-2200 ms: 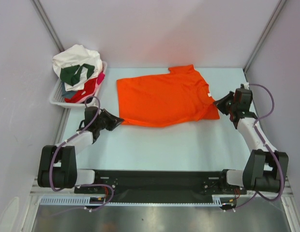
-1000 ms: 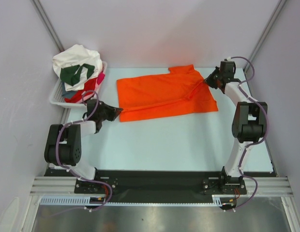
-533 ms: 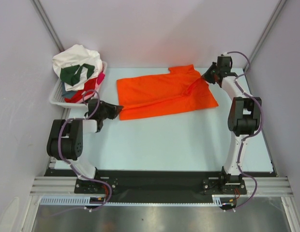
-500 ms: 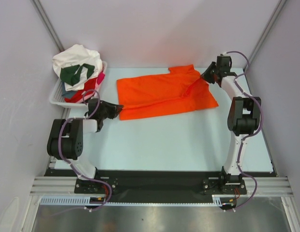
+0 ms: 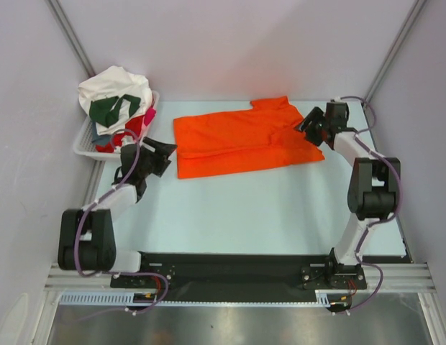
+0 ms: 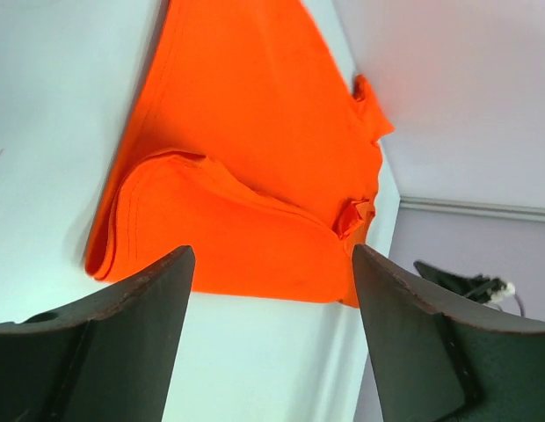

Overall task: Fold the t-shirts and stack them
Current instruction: Fold the tshirt

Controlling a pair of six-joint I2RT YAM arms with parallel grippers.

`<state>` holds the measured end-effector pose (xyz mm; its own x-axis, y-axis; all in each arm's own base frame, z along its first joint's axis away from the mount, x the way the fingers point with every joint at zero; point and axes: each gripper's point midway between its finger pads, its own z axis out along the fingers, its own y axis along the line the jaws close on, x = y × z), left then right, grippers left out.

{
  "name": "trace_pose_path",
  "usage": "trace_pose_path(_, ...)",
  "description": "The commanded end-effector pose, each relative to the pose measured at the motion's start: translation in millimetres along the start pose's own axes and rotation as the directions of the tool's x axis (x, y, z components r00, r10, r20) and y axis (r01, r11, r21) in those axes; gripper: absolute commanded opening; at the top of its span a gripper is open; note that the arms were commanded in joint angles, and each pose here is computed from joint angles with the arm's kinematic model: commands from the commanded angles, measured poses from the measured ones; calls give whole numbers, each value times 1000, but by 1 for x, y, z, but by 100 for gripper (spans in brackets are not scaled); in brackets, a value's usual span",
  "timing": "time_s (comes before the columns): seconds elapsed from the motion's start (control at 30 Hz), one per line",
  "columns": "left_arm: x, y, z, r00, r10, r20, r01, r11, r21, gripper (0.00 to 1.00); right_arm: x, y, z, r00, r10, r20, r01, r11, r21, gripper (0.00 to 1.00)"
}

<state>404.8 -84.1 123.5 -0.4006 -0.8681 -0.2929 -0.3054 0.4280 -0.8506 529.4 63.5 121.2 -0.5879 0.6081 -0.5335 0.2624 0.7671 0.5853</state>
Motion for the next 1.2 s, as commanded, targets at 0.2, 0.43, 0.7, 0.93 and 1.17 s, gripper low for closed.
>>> trace_pose_path(0.2, 9, 30, -42, 991, 85, 102, -80, 995, -55, 76, -3, -8, -71, 978, 111, 177, -91, 989, -120, 61)
trace_pose_path(0.43, 41, 41, -36, 996, 81, 33, -80, 996, -32, 68, 33, -47, -70, 967, 200, 158, -187, 978, -94, 67)
trace_pose_path(0.7, 54, 55, -26, 997, 61, 43, -59, 996, -60, 70, 43, -90, -42, 947, 275, 166, -276, 961, -19, 68)
trace_pose_path(0.93, 65, 70, -9, 999, -19, 28, 21, 997, -69, 68, 35, -112, -18, 933, 314, 176, -322, 947, 18, 57)
trace_pose_path(1.17, 60, 75, -1, 997, -39, 65, 44, 996, -83, 65, 27, -123, -19, 928, 290, 233, -313, 947, 68, 7)
